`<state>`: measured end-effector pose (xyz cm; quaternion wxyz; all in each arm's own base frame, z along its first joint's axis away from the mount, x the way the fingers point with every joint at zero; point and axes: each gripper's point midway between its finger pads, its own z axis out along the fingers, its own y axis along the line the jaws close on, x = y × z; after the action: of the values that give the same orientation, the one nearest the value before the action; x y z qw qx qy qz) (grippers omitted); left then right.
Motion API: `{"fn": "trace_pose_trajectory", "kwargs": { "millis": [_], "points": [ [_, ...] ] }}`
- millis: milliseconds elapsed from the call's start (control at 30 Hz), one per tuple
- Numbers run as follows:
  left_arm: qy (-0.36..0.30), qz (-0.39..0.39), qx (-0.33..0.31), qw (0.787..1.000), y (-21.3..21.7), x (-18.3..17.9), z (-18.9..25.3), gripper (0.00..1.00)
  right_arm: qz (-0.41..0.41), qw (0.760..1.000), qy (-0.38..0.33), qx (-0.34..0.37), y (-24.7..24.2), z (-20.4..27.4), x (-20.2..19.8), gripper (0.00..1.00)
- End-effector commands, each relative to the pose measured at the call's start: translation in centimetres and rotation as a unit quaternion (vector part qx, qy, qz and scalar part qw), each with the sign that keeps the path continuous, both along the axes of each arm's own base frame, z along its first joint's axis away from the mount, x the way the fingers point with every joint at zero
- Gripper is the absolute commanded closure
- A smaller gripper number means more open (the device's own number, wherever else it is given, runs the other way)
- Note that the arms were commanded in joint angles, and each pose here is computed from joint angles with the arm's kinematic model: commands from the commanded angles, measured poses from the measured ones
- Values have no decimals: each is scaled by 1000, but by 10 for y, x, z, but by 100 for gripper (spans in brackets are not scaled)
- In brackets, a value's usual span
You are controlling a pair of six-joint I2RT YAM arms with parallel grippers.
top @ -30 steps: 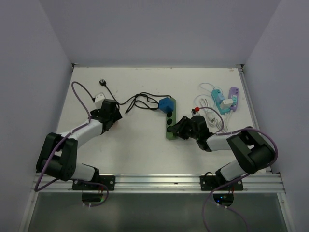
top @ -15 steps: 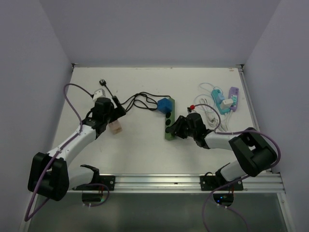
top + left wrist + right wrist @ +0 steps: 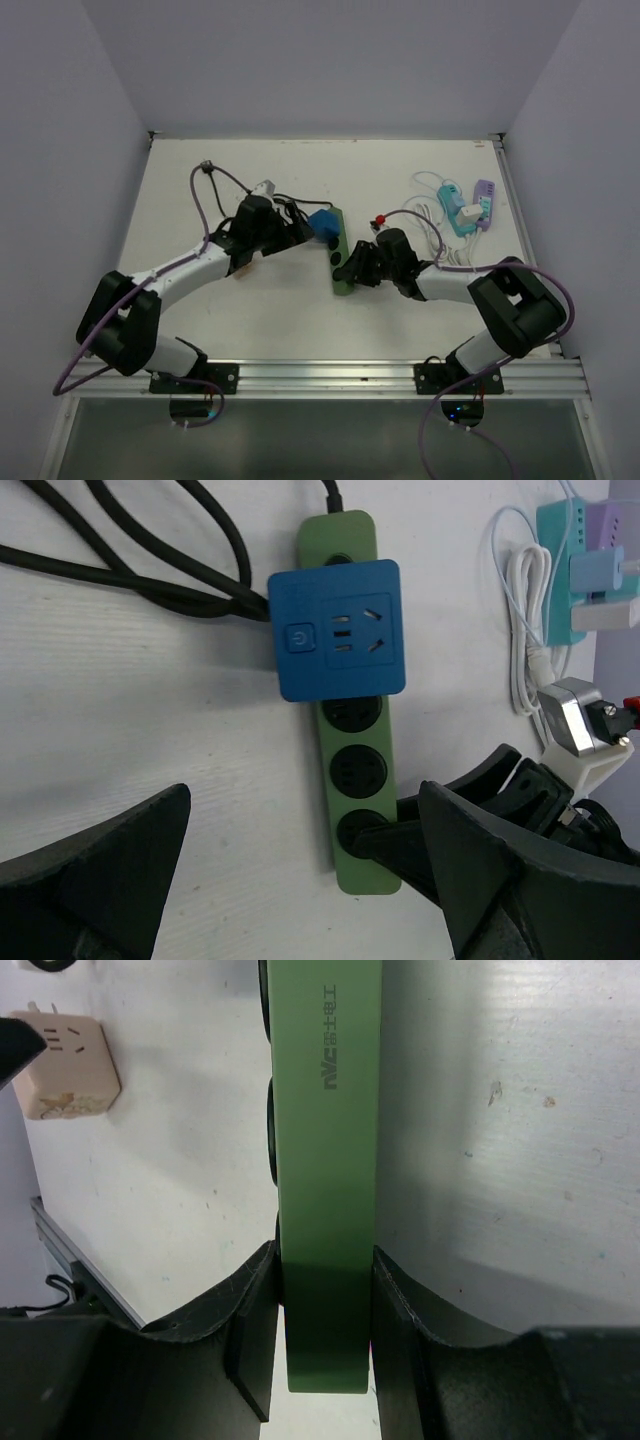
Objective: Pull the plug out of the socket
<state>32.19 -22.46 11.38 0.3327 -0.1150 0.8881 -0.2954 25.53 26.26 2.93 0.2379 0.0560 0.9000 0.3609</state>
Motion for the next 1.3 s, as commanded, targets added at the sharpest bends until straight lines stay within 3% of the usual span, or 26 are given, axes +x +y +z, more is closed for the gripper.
{"fn": "trace_pose_trajectory", "kwargs": {
  "millis": [0,200,433,800,1100,1267],
  "points": [
    [-23,-8,-62,998,-36,16,24,0,64,989,98,-95,-31,-49,-62,100],
    [-20,-4,-70,997,-54,33,17,0,94,986,107,-81,-26,-43,-70,100],
    [-3,24,-38,999,-54,51,-6,0,113,986,102,-73,-25,-35,-76,100],
    [34,9,-46,998,-58,36,-35,1,121,986,103,-60,-22,-34,-79,100],
    [37,-18,-79,996,-66,23,-37,23,123,986,106,-34,-16,-33,-81,100],
    [28,-21,-81,996,-64,20,-31,52,124,987,102,-25,-14,-30,-81,100]
  ]
}}
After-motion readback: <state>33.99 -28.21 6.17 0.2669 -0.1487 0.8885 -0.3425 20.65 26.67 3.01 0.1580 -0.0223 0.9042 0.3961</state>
